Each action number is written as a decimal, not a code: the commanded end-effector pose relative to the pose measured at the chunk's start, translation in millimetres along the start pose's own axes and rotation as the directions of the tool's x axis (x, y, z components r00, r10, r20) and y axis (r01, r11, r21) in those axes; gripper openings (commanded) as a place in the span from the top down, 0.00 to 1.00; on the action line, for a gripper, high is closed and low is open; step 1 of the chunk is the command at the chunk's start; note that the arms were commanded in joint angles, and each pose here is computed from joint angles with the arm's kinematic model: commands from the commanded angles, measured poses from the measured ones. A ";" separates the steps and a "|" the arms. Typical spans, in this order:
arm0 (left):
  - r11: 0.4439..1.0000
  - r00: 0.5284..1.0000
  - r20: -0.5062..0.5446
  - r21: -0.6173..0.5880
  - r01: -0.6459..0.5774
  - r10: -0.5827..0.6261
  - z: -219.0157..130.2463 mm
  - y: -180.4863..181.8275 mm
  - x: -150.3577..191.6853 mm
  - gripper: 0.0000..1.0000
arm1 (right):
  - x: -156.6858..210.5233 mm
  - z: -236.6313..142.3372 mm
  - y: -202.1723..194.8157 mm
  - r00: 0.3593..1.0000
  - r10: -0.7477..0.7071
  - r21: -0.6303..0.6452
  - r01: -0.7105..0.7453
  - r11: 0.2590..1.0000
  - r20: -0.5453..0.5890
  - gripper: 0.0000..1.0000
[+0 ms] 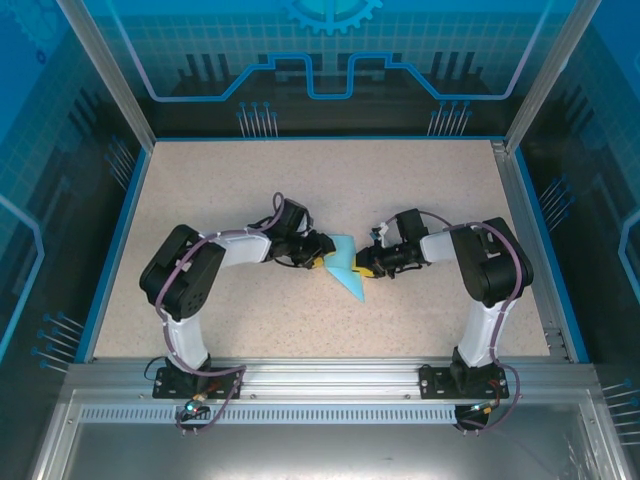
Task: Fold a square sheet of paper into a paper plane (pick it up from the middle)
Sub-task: Fold the wing for the fifth time at the center of the table.
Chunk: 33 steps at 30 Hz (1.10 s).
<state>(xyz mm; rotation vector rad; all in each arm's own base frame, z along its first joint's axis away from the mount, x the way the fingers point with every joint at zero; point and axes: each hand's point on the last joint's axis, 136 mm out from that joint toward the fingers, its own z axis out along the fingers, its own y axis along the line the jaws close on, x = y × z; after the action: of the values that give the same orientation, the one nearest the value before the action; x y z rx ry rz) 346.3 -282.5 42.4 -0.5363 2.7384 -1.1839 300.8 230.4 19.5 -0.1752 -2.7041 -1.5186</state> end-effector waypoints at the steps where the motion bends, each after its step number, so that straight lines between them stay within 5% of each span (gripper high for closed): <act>1: 0.999 0.999 -0.029 0.035 -0.016 0.017 5.8 -12.6 0.8 0.65 | 1.6 4.6 -60.5 0.993 0.108 0.184 -0.114 0.976 0.045 0.80; 12: 0.998 0.999 0.000 0.036 -0.044 0.044 1.5 -21.6 -8.4 0.90 | -16.5 -14.8 -13.0 0.994 -0.009 0.148 -0.007 0.989 0.104 0.68; 19: 0.997 0.999 0.035 0.060 -0.043 0.041 -6.5 -31.5 -12.4 0.96 | -11.0 -56.8 26.1 0.953 -0.228 0.342 0.150 0.928 0.201 0.54; 22: 0.998 0.998 0.051 0.059 -0.038 0.035 -10.2 -31.2 -12.8 0.97 | 0.6 -68.1 35.9 0.907 -0.372 0.481 0.241 0.843 0.198 0.51; 26: 0.998 0.998 0.063 0.062 -0.032 0.029 -13.7 -30.7 -14.1 0.97 | 25.0 -58.0 46.6 0.805 -0.585 0.675 0.379 0.633 0.097 0.50; 33: 0.997 0.998 0.059 0.069 -0.025 0.021 -15.3 -28.2 -14.8 0.97 | 47.1 -28.3 56.5 0.675 -0.737 0.856 0.401 0.327 -0.035 0.50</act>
<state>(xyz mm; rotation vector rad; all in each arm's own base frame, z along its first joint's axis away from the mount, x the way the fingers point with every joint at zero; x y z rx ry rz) 364.1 -288.3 63.6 -0.5054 2.6645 -1.2136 248.7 259.6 86.8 0.7061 -3.5618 -0.3895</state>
